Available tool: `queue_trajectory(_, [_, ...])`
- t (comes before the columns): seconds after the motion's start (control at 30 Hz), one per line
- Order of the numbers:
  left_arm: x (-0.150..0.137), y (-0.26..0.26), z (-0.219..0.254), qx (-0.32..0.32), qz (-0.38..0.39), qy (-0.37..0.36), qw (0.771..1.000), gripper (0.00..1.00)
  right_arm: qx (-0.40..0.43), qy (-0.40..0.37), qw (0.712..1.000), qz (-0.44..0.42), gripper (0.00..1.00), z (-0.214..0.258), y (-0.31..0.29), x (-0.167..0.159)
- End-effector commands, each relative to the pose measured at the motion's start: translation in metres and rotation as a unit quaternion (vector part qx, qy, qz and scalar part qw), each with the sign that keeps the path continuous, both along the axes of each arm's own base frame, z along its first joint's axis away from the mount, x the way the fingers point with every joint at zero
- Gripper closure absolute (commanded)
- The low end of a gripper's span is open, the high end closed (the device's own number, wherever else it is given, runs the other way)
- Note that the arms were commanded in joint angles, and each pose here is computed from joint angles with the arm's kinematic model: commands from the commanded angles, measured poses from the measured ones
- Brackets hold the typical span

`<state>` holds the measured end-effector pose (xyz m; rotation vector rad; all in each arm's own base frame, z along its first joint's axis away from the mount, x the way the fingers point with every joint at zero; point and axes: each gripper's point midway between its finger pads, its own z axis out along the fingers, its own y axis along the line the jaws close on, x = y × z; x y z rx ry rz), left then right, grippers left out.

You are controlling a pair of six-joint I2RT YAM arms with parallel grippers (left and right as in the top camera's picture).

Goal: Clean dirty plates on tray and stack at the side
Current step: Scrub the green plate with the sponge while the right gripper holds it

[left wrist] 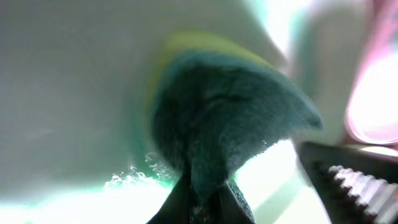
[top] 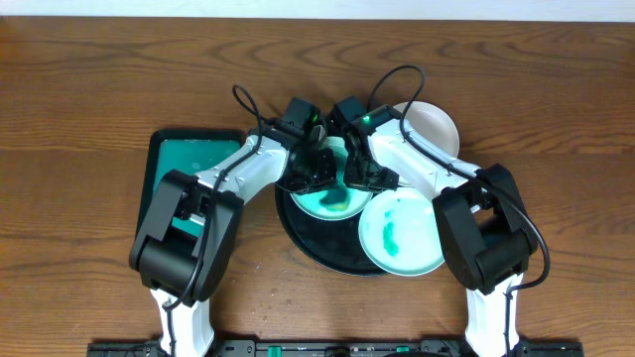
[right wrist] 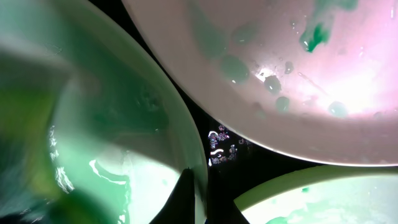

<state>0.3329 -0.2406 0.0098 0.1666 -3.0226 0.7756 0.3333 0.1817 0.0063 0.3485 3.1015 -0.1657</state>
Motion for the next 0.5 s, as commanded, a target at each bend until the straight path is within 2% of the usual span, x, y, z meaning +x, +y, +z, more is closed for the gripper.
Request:
queue_trajectory(0.0, [0.002,0.104,-0.038,0.282,0.016,-0.022,0.959,0.93,0.001,0.024,1.000,0.018,0.99,-0.018,0.003,-0.010])
queue_trajectory(0.13, [0.019,0.114,-0.012,0.336,0.016,-0.056,0.940,0.93,0.003,0.021,1.000,0.018,0.99,-0.018,0.004,-0.009])
queue_trajectory(0.3, [0.026,0.109,-0.002,0.343,0.019,-0.070,0.937,0.93,0.002,0.022,1.000,0.018,0.99,-0.018,0.003,-0.009])
queue_trajectory(0.37, [0.022,0.101,-0.003,0.333,0.047,-0.064,0.939,0.93,0.002,0.022,1.000,0.020,0.99,-0.018,0.004,-0.009])
queue_trajectory(0.47, [0.016,0.071,-0.006,0.269,0.037,-0.047,0.961,0.93,0.003,0.022,1.000,0.020,0.99,-0.018,0.004,-0.009])
